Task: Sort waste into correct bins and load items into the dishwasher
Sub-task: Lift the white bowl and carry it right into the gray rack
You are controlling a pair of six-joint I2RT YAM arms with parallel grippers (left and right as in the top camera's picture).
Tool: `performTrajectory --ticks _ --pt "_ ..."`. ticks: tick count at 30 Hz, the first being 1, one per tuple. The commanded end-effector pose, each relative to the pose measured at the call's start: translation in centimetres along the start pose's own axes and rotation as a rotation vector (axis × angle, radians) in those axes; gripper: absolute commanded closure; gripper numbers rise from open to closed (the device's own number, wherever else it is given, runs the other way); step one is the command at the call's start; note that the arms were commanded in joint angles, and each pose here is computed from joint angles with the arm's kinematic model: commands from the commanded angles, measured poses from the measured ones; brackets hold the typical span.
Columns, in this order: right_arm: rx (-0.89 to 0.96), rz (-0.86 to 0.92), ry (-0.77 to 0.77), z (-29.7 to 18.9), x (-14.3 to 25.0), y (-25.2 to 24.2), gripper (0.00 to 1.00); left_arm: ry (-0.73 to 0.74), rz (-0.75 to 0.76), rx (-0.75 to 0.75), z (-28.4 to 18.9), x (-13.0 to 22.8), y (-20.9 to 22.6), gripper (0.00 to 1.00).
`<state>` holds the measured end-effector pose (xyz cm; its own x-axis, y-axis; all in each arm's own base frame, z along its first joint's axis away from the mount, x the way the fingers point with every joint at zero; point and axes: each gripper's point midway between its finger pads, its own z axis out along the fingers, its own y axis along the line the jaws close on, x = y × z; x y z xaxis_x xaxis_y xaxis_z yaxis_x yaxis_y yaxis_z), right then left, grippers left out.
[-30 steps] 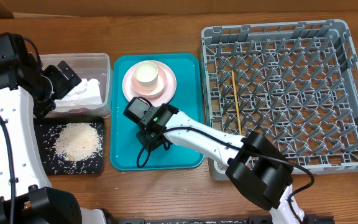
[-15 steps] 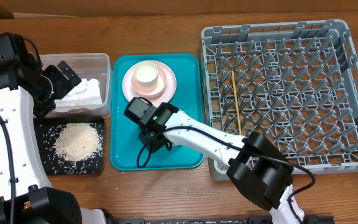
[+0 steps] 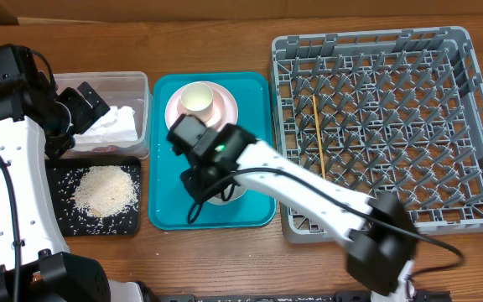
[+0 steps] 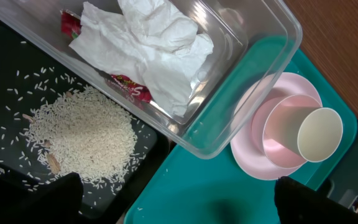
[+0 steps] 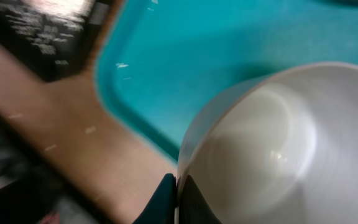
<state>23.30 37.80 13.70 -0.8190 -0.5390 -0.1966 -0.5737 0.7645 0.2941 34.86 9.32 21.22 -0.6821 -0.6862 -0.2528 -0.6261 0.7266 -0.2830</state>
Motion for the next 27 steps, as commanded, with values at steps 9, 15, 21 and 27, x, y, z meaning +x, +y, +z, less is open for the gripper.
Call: performTrajectory --ticks 9,15,21,27 --pt "-0.351 0.127 -0.222 -16.2 -0.6 -0.2 0.96 -0.026 0.003 0.018 -0.8 -0.5 -0.4 0.00" --pt "-0.430 0.308 -0.176 -18.4 0.6 -4.8 0.96 -0.026 0.003 0.018 -0.8 -0.5 -0.4 0.00" --pt "-0.538 0.369 -0.180 -19.7 1.1 -7.8 0.96 -0.026 0.003 0.018 -0.8 -0.5 -0.4 0.00" --pt "-0.670 0.398 -0.210 -21.0 1.4 -9.4 0.96 -0.026 0.003 0.018 -0.8 -0.5 -0.4 0.00"
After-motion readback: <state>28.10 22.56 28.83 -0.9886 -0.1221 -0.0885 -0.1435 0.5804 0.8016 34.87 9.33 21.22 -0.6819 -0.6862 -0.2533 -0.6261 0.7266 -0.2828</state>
